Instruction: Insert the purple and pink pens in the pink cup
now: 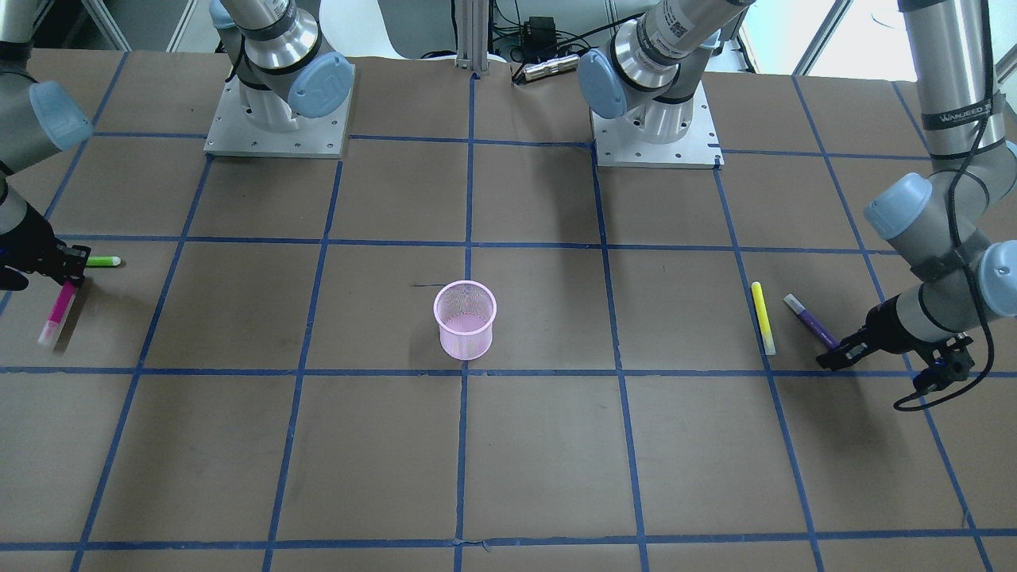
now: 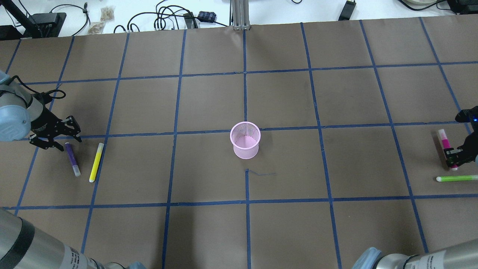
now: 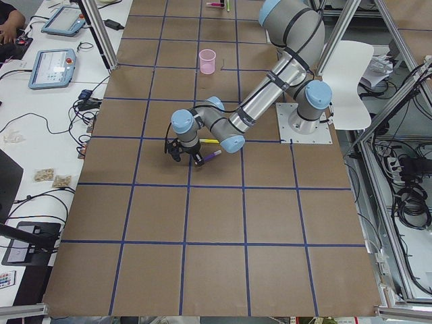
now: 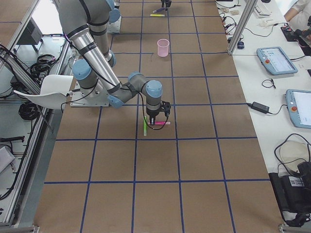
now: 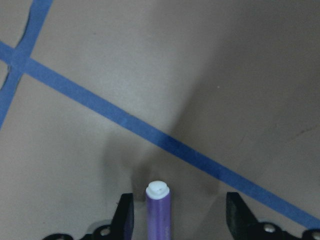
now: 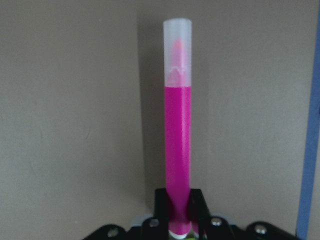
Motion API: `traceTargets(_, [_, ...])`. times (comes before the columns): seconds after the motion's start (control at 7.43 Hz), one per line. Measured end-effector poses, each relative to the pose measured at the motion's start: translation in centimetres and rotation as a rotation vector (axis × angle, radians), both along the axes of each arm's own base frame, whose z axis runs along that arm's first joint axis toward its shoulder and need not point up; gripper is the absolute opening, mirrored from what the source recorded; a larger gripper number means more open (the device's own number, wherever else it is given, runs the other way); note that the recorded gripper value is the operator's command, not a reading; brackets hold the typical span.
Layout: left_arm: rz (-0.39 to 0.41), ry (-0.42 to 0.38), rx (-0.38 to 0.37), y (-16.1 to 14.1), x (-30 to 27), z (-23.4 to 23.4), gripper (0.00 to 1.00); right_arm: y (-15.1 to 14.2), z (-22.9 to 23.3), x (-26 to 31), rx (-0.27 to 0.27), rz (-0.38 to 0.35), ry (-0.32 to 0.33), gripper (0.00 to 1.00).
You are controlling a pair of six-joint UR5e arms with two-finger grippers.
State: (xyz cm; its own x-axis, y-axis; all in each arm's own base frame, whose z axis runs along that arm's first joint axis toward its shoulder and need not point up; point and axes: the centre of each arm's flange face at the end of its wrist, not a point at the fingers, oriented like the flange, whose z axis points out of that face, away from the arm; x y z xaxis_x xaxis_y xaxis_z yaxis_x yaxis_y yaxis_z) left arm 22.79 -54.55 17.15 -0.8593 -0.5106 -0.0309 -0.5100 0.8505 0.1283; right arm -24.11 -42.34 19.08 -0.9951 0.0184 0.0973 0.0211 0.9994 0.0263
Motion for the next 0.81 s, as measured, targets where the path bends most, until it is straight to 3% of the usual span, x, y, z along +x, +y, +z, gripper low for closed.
traceTargets(0.4, [-0.002,-0.011,0.019,0.2,0.1,-0.1,0.0,-4.0,4.9,3.3,-0.024,-0.018,-0.042,0.0])
traceTargets(0.81, [-0.007,-0.035,-0.011,-0.2,0.1,2.5,0.0,-8.6,12.3,18.1,0.002,-0.182,-0.18,0.0])
